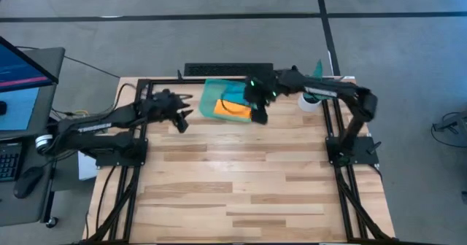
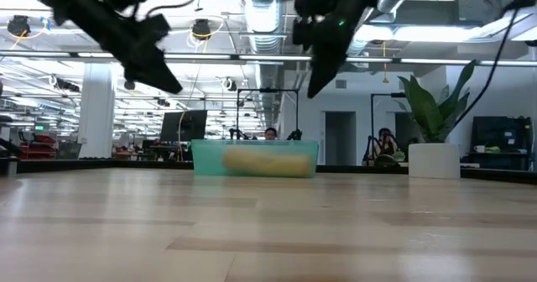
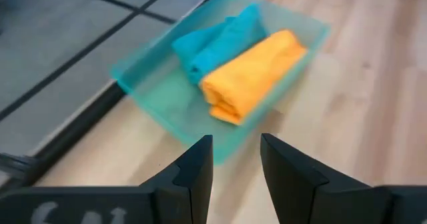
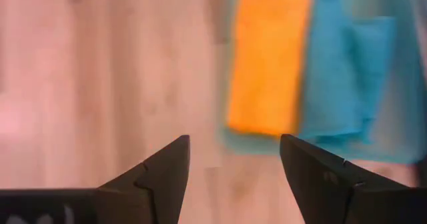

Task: Roll microfiber towels into tight, uniform cylinder then place into a basket
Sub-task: Return to Home Position

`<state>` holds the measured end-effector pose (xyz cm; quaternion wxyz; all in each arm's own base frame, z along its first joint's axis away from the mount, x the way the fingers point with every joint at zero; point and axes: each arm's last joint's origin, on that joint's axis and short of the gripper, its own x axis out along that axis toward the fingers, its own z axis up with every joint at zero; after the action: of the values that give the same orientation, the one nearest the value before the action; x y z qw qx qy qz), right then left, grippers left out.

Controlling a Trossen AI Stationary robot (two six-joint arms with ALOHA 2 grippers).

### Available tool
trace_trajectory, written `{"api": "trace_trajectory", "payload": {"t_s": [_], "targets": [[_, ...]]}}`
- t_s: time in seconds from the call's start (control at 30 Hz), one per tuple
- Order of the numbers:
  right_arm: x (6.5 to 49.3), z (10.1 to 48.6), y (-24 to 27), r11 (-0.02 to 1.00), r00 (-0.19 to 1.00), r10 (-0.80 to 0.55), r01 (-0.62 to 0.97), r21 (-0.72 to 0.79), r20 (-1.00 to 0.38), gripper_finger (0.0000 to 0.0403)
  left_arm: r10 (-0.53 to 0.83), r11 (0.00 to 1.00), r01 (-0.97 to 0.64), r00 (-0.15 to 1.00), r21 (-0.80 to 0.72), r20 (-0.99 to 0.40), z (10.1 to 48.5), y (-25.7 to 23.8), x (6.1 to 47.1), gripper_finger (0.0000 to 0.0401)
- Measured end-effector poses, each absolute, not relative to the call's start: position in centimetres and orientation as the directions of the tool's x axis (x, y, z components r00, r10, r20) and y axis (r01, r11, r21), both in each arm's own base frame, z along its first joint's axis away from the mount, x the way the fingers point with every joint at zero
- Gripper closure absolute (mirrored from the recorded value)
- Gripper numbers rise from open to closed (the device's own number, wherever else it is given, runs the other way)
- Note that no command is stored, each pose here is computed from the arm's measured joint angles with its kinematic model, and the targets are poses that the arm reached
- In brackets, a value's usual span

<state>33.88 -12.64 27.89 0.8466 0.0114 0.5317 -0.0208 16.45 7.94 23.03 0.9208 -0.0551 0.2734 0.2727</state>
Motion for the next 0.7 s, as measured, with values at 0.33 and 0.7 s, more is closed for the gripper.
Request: {"api": "trace_trajectory", "payload": {"t_s": [0.33, 0.7], "targets": [[25.6, 25.6, -4.0, 0.999, 0.628, 0.024, 0.002, 0.032, -0.778, 0.0148, 0.311, 0.939, -0.342, 0.893, -0.040, -0.325, 21.7, 2.8, 12.7, 0.0283], [16.9, 25.3, -0.1, 0.994, 0.909, 0.101, -0.073, 0.084, -0.405, 0.0148, 0.189, 0.978, -0.185, 0.981, -0.092, 0.033, 20.8, 0.8, 8.9, 0.0283]]}}
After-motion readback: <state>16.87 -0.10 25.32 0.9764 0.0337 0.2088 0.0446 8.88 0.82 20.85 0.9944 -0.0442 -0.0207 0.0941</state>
